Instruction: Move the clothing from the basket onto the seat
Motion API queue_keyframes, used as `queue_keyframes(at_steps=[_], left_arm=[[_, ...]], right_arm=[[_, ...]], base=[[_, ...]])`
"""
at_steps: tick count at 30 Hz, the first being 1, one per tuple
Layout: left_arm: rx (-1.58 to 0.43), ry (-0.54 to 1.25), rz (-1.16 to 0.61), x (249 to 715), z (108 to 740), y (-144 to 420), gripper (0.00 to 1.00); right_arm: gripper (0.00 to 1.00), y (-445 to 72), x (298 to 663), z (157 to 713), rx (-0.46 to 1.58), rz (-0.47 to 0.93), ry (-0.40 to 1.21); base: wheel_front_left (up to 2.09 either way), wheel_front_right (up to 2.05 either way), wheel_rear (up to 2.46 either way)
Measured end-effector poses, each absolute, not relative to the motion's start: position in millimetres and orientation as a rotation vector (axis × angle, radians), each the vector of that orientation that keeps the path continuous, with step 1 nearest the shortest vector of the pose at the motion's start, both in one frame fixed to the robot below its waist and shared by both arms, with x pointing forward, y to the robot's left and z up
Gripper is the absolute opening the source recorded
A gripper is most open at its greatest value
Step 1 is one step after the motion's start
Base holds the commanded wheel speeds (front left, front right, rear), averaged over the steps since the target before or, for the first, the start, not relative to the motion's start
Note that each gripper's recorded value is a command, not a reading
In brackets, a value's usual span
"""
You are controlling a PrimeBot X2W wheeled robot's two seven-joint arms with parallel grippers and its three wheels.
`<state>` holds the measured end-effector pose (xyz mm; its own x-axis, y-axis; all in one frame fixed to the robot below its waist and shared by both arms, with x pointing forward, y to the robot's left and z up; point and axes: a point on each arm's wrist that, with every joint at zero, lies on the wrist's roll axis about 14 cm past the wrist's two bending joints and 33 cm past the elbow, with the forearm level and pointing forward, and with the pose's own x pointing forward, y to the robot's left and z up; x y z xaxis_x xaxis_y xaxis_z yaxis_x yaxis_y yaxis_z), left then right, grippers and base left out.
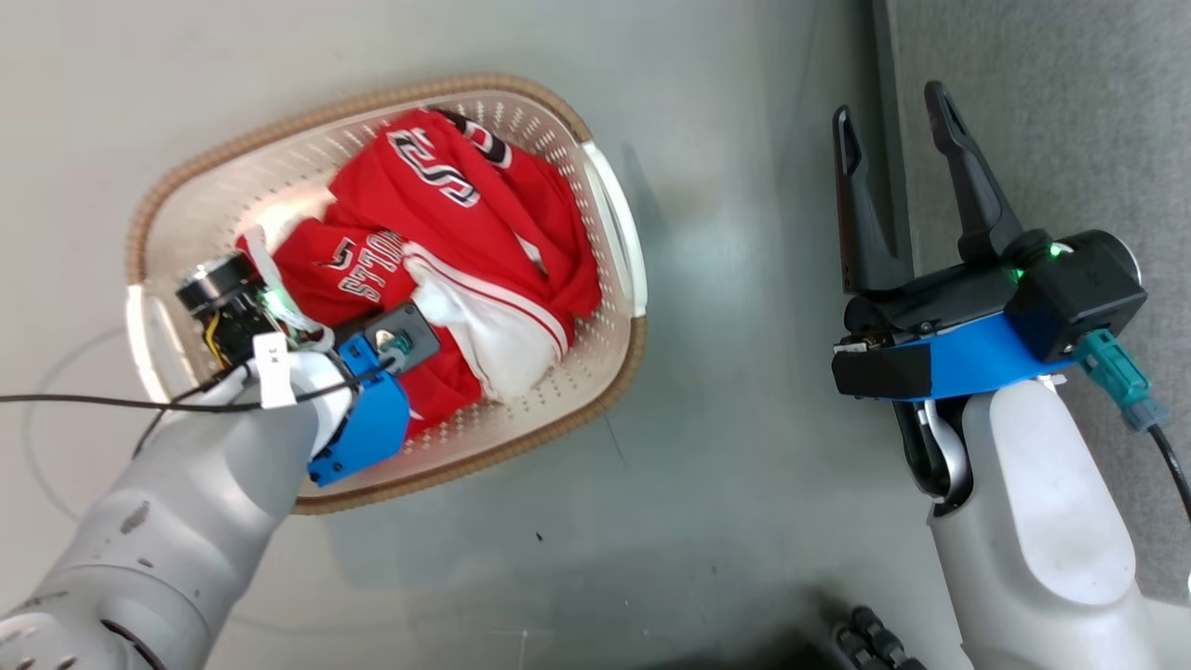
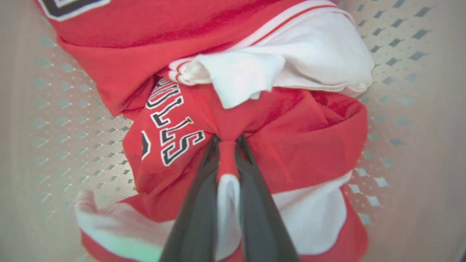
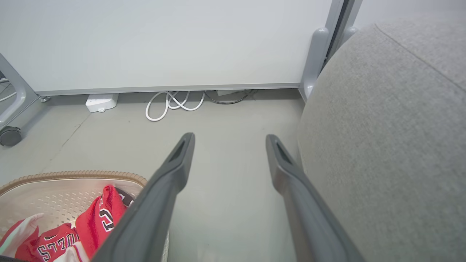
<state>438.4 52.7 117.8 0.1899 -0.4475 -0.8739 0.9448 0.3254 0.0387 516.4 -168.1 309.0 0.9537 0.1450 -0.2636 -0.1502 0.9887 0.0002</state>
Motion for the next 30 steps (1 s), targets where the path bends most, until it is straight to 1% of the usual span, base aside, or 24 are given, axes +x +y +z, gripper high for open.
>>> queue_keyframes(at_steps=[15, 22, 30], left_arm=[[0.595, 0.734, -1.006, 442.1, 204.9, 43.1, 0.0], [0.514, 0.637, -0.907, 449.7, 254.4, 37.2, 0.0], [0.408, 0.481, -0.812, 453.8, 319.3, 27.1, 0.0]], right_arm=[[1.0, -150.5, 508.0, 370.1, -0.018, 0.182, 0.169], [1.0, -143.9, 495.6, 396.4, -0.019, 0.192, 0.132], [1.0, -134.2, 480.2, 427.6, -0.025, 0.213, 0.079]], base=[[0.0, 0.0, 0.0], [0.0, 0.0, 0.0], [0.0, 0.0, 0.0]])
